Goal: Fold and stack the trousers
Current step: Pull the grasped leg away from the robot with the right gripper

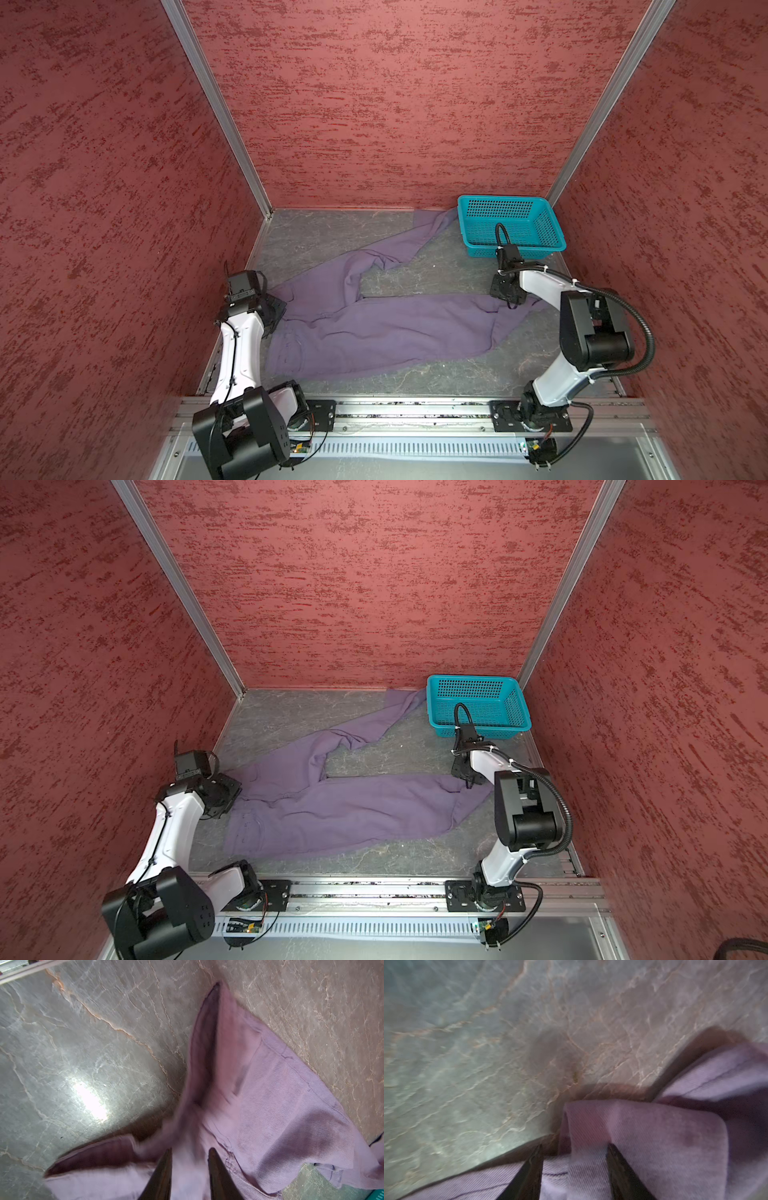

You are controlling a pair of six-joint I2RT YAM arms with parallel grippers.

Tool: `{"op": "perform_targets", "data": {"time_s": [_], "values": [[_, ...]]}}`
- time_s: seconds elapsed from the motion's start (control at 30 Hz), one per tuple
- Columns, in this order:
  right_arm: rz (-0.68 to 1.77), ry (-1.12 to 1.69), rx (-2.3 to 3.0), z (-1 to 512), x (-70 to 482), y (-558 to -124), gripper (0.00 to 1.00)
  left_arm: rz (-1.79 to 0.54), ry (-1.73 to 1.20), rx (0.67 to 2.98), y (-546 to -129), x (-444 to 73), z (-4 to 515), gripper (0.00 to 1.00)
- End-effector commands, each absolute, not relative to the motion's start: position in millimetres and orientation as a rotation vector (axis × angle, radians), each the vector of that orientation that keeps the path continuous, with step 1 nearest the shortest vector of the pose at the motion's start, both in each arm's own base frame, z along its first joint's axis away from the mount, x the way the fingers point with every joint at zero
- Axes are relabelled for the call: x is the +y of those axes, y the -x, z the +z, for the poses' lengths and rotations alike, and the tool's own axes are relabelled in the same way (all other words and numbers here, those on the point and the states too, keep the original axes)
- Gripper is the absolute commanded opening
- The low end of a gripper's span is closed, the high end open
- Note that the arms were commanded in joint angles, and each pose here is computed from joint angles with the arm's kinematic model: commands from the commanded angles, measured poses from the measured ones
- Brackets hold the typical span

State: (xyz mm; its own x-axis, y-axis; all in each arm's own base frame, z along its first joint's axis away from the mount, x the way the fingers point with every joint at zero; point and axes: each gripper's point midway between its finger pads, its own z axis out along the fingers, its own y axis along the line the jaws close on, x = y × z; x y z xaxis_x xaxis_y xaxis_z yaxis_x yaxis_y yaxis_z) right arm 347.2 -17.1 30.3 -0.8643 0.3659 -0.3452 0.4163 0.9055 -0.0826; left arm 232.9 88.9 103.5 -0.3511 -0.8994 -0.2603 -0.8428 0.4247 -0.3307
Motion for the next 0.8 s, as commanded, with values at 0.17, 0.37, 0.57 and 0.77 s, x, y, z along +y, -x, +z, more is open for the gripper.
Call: {"op": "perform_targets", "data": {"time_s": [0.17,0.37,0.57,0.77], "values": [[-0.347,-0.572,2.603,78,-37,-358,0.0,-0.2,1.495,2.267,-235,90,106,0.38],[-0.293,-0.59,2.402,168,-40,-376,0.0,-0.236,1.49,2.287,-239,82,96,0.38],[-0.19,-0.723,2.103,260,-52,-334,0.0,-0.267,1.472,2.313,-251,79,89,0.37],[-0.179,-0.983,2.064,207,-73,-243,0.16,-0.305,1.436,2.368,-268,72,80,0.37]]}}
